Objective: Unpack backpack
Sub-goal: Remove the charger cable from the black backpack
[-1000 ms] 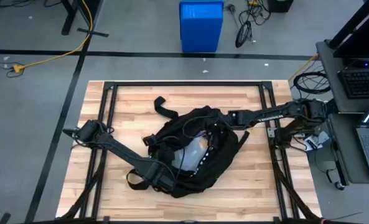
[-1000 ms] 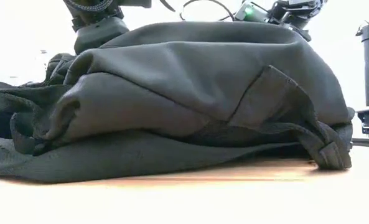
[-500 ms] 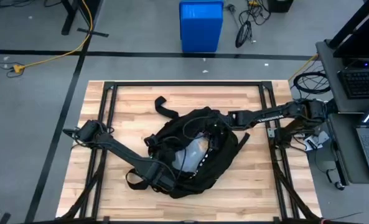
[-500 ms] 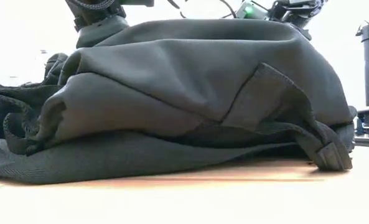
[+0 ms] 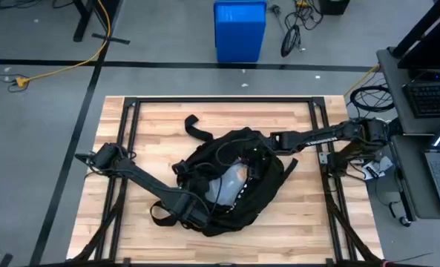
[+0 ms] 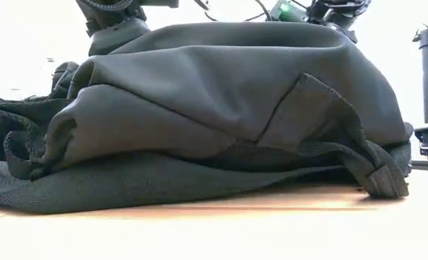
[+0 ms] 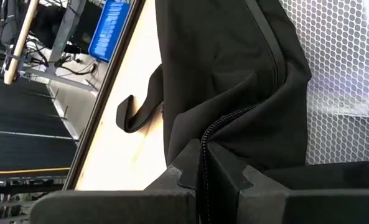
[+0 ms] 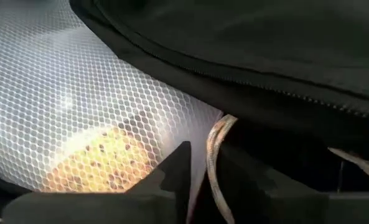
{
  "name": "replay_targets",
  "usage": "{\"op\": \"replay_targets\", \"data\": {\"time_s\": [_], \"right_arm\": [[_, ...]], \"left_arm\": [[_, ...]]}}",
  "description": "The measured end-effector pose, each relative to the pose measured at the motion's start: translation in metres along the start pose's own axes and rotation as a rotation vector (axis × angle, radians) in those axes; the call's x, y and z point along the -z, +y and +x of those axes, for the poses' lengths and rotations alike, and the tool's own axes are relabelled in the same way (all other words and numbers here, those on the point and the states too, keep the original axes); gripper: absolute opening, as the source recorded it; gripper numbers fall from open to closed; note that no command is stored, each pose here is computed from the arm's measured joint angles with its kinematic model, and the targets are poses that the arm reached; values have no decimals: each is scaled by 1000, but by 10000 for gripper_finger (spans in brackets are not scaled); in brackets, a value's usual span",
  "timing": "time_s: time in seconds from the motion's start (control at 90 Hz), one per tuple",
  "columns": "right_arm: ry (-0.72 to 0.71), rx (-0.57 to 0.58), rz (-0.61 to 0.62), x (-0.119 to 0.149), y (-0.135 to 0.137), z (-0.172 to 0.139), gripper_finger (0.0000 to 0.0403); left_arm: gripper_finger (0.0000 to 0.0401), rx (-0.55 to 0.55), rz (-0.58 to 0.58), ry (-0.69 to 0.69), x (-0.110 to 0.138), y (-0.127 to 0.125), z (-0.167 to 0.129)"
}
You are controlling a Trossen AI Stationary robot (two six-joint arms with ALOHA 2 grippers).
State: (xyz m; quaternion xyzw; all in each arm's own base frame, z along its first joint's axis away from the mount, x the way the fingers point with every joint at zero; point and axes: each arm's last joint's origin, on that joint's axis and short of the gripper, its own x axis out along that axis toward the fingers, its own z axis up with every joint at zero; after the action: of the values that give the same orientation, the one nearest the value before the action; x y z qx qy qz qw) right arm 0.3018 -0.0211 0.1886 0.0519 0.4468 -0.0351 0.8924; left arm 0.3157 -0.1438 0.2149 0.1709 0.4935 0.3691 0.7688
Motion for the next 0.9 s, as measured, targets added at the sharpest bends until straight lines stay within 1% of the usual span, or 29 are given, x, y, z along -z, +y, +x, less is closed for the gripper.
{"op": "replay_targets", "data": {"time_s": [0.044,0.167,0.278,0.378,0.478,0.578,0.644,0.722,0.844,0.9], "right_arm": [[-2,11,-2,0,1,0,95],[-11,88,-5,0,2,0,134],[-15,99,-11,0,2,1,164],[-8,101,-12,1,2,4,178],[4,103,-4,2,0,11,179],[23,85,7,3,-3,19,160],[39,53,12,4,-4,23,139],[42,25,15,4,-5,25,100],[39,-1,16,3,-4,21,24],[40,-7,15,3,-4,18,10]], "left_arm": [[8,0,0,0,0,0,0],[8,0,0,0,0,0,0],[8,0,0,0,0,0,0],[8,0,-1,-1,0,0,0],[8,-1,-4,1,-1,0,1],[8,-1,-6,2,-1,1,2],[8,-1,-7,1,-1,1,1],[8,-1,-7,2,-1,1,2],[8,-1,-7,2,-1,1,2],[8,-1,-6,2,-1,1,2]]}}
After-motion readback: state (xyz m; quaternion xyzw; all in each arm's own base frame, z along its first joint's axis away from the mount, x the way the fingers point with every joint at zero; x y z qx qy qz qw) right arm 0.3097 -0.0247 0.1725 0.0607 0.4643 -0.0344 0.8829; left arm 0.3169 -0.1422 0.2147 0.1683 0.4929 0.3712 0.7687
